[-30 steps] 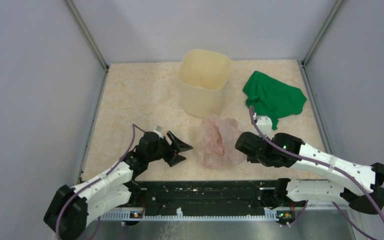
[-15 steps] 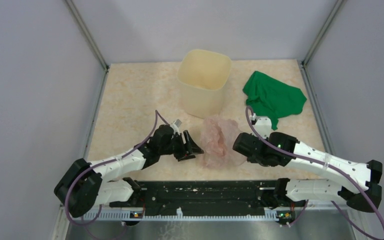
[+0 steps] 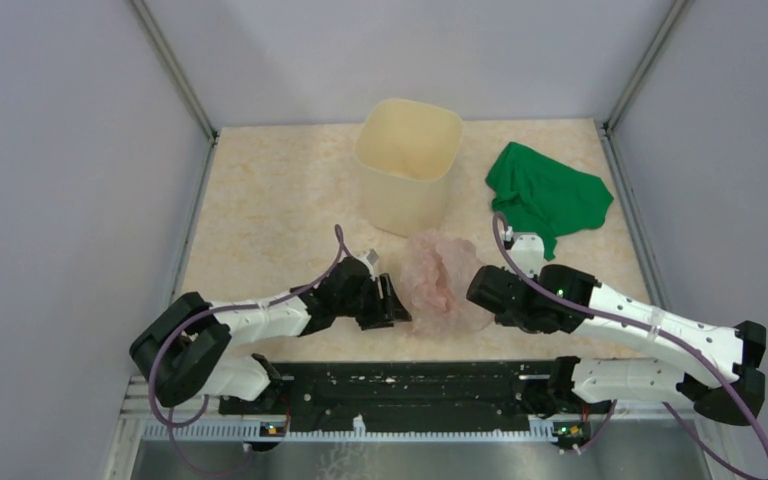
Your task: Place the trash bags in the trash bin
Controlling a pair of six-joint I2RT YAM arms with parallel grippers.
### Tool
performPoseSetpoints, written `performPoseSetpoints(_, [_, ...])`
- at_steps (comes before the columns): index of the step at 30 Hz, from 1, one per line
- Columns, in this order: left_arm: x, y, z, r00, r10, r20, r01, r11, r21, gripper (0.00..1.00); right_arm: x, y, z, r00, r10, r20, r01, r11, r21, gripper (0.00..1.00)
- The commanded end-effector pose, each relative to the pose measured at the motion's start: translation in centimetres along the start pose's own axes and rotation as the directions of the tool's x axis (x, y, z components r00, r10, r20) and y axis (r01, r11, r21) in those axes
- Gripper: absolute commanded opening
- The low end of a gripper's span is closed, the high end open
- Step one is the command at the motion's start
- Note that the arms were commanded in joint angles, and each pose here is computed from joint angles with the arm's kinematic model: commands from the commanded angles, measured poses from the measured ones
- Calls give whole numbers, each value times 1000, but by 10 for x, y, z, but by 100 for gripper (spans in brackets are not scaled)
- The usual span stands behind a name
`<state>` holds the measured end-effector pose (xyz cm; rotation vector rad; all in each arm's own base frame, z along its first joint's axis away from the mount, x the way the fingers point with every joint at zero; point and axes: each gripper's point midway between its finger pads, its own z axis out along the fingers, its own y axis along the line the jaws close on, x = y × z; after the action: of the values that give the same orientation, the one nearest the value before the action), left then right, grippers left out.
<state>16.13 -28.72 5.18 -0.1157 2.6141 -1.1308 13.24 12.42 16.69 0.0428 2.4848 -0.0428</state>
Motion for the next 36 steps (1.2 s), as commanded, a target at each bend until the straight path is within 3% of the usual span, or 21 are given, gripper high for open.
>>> performPoseSetpoints(1, [-19, -16, 9, 993, 34, 110, -36, 999, 16, 64, -15, 6, -10, 998, 41, 41, -39, 998, -44, 0])
performPoseSetpoints(3, [-20, -19, 13, 991, 33, 133, -35, 999, 16, 63, -17, 6, -12, 998, 46, 48, -44, 998, -53, 0])
performPoseSetpoints(6, [-24, -33, 22, 981, 39, 190, -46, 998, 36, 55, -28, 11, -18, 995, 62, 79, -56, 995, -81, 0])
performPoseSetpoints(9, [-28, -41, 26, 977, 36, 212, -49, 997, 59, 35, -37, 16, -23, 993, 59, 99, -49, 994, -96, 0])
performPoseSetpoints(11, [-33, -45, 22, 972, 59, 227, -71, 996, 48, 13, -44, 20, -27, 992, 51, 117, -37, 992, -120, 0])
performPoseSetpoints(13, [-48, -49, 6, 952, 85, 294, -92, 996, 9, 0, -53, 28, -35, 988, 51, 143, -25, 984, -177, 9])
performPoseSetpoints(17, [-70, -53, -28, 909, 189, 371, -164, 982, -99, 0, -76, 52, -59, 970, 75, 232, 15, 931, -366, 36])
performPoseSetpoints(19, [-75, -57, -43, 894, 228, 387, -195, 973, -125, 0, -87, 62, -68, 957, 99, 273, 30, 901, -432, 54])
performPoseSetpoints(21, [-75, -57, -51, 888, 248, 387, -210, 968, -137, 0, -96, 65, -72, 947, 116, 298, 29, 897, -441, 61])
performPoseSetpoints(25, [-73, -47, -61, 888, 254, 383, -202, 964, -171, 0, -103, 62, -61, 947, 130, 293, -6, 921, -389, 71])
performPoseSetpoints(30, [-72, -32, -69, 892, 251, 375, -179, 960, -215, 0, -99, 50, -34, 959, 187, 214, -96, 922, -376, 71])
performPoseSetpoints(36, [-72, -26, -72, 895, 255, 366, -178, 956, -233, 0, -104, 52, -29, 954, 194, 228, -87, 908, -410, 73])
